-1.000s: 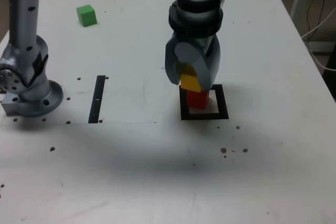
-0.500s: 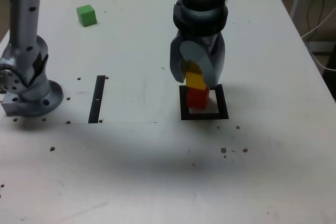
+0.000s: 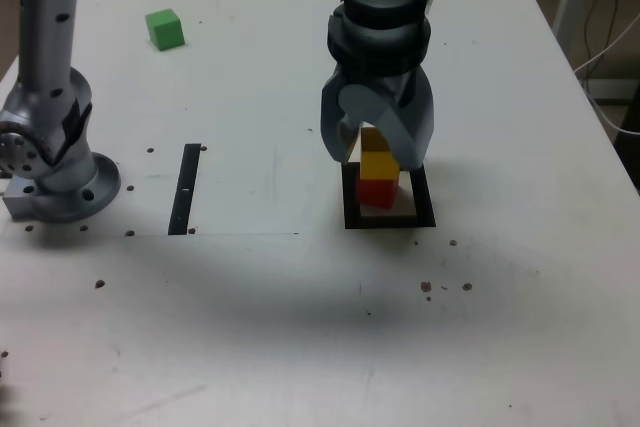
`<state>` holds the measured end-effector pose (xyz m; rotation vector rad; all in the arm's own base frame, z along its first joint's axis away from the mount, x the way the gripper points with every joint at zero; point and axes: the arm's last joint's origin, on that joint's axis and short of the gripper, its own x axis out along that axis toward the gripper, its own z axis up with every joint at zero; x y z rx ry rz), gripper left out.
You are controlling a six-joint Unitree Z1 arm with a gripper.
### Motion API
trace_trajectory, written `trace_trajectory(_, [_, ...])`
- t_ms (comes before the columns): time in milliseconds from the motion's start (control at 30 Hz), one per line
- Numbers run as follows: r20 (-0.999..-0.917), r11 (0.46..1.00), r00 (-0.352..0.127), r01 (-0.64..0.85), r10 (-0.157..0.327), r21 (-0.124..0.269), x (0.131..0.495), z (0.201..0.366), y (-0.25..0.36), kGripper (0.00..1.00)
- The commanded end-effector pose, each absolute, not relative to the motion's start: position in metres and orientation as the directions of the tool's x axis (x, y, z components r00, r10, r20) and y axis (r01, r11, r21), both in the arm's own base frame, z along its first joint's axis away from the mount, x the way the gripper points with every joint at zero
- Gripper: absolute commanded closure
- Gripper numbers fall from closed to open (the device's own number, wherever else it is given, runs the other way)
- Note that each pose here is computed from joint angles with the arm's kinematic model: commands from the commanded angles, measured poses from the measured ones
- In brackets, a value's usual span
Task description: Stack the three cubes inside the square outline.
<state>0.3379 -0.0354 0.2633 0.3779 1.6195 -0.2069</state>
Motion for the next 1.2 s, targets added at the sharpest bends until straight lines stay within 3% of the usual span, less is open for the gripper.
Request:
trace_trajectory(0, [-0.9917, 0.927, -0.052, 0.364, 0.118, 0.091, 0.339, 0.262, -0.036, 0.08])
trace_trajectory(167, [-0.9917, 0.926, -0.038, 0.363, 0.123, 0.101, 0.334, 0.270, -0.035, 0.01])
trace_trajectory(433, [-0.9893, 0.926, -0.012, 0.353, 0.145, 0.132, 0.314, 0.296, -0.029, 0.01])
trace_trajectory(633, [-0.9847, 0.930, -0.025, 0.335, 0.172, 0.154, 0.297, 0.312, -0.018, 0.01])
trace_trajectory(1167, [-0.9829, 0.951, -0.022, 0.258, 0.183, 0.171, 0.255, 0.337, 0.036, 0.01])
